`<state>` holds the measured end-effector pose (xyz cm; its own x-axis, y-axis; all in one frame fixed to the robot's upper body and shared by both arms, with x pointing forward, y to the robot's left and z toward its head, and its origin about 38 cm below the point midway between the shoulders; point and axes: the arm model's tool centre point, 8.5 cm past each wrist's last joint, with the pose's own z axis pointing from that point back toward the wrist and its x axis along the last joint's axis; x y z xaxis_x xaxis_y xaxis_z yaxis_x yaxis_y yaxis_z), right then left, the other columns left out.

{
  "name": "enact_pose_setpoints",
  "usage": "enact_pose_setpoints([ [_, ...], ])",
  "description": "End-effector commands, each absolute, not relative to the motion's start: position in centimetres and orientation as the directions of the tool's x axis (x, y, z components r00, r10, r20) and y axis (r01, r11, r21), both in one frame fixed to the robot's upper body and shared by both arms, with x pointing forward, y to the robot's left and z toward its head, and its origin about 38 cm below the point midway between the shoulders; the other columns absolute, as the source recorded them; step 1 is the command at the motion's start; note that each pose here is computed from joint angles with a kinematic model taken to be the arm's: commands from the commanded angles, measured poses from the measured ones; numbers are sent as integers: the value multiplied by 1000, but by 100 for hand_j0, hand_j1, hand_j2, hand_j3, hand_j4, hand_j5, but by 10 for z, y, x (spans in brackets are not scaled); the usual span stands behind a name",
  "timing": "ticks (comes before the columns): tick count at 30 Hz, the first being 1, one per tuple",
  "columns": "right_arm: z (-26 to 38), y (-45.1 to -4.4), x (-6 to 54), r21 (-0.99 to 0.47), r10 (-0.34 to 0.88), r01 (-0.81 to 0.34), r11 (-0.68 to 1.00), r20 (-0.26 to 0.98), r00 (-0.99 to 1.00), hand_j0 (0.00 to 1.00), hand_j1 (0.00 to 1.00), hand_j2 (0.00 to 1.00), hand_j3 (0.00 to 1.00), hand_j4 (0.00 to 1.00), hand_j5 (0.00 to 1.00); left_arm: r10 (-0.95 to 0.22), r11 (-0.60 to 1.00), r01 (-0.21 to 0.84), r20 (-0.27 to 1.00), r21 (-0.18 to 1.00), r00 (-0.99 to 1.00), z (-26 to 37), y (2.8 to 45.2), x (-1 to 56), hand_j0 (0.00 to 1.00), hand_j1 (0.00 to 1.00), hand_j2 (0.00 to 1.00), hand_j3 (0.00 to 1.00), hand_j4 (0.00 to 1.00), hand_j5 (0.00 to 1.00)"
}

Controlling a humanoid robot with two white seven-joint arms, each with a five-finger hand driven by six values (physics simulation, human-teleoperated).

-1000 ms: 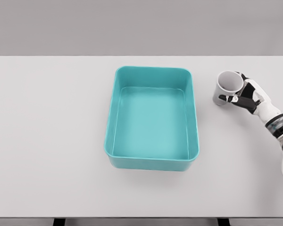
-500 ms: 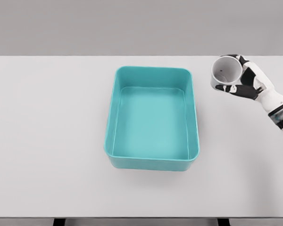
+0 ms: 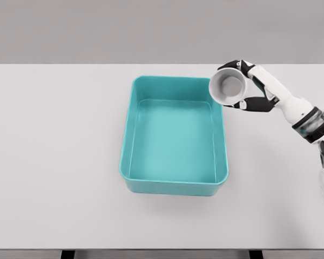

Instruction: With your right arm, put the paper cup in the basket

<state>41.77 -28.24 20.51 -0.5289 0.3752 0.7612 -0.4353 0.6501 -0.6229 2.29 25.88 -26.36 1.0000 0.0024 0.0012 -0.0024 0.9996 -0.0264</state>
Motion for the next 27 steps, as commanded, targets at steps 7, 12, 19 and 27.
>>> enact_pose_setpoints([
  [7, 211, -227, 406, -767, 406, -447, 460, 629, -663, 56, 56, 56, 56, 56, 56, 2, 1000, -2, 1, -27, 1000, -264, 259, 23, 100, 100, 100, 100, 100, 100],
  [12, 211, -210, 407, -816, 424, -458, 353, 575, -700, 56, 56, 56, 56, 56, 56, 2, 1000, -2, 1, -27, 1000, -264, 259, 23, 100, 100, 100, 100, 100, 100],
  [19, 210, -220, 405, -856, 484, -475, 203, 509, -711, 58, 58, 58, 58, 58, 58, 2, 1000, -2, 1, -27, 1000, -264, 259, 23, 100, 100, 100, 100, 100, 100],
  [27, 219, -215, 404, -857, 489, -471, 209, 509, -709, 87, 87, 87, 87, 87, 87, 2, 1000, -2, 1, -27, 1000, -264, 259, 23, 100, 100, 100, 100, 100, 100],
])
